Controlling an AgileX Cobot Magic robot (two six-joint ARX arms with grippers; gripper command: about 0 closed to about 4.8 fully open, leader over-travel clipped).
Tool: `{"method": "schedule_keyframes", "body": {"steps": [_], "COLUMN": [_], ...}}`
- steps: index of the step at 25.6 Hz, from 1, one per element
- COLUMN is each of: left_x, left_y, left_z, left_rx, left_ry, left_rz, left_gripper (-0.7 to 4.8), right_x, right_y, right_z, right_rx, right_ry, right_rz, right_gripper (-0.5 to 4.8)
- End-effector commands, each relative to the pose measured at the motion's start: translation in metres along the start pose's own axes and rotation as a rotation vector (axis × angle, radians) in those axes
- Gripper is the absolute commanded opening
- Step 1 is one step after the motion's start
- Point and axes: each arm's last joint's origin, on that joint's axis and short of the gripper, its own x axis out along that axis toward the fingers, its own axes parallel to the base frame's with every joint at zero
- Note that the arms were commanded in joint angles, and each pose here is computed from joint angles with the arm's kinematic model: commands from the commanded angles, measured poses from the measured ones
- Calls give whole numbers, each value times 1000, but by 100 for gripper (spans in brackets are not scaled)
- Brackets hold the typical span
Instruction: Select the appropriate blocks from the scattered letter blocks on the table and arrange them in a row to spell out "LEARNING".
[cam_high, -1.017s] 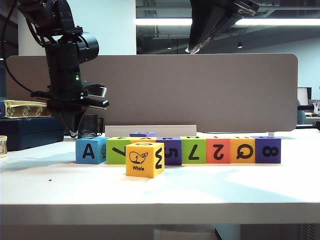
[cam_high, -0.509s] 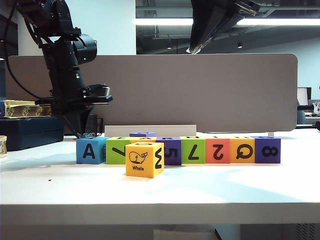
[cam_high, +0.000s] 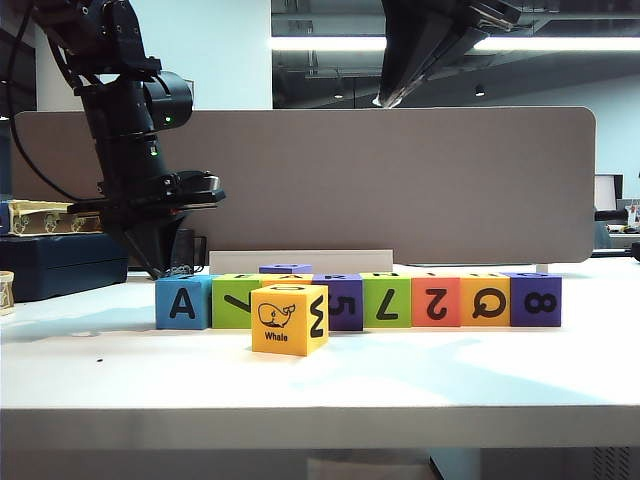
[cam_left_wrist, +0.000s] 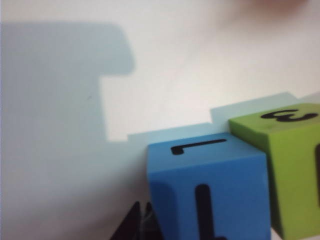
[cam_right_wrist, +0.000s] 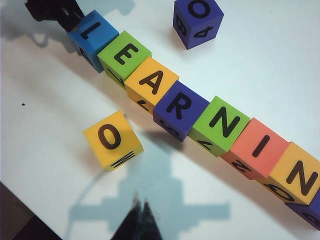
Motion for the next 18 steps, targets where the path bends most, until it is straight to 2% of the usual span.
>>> {"method": "schedule_keyframes", "body": {"steps": [1, 10, 12, 13, 14, 18], "left_x": [-2, -2, -2, -5, -8, -35], "left_y": [-2, -2, -1, 1, 2, -1], "left_z": [0, 0, 0, 1, 0, 1], "left_rx": [-10, -23, -19, -20, -20, 19], "left_ry": [-5, -5, -5, -2, 0, -47], "left_rz": [-43, -49, 2, 68, 86, 73], "left_gripper": [-6, -6, -6, -6, -6, -6], "right_x": [-2, -2, -2, -2, -2, -8], "right_y": [1, 1, 1, 0, 0, -5], "right_z": [2, 2, 2, 2, 2, 2], "right_rx": [-3, -3, -3, -3, -3, 2], "right_ry": [-16, -16, -16, -16, -16, -14], "right_rz": [3, 3, 2, 2, -1, -19], "right_gripper": [-1, -1, -1, -1, -1, -1]}}
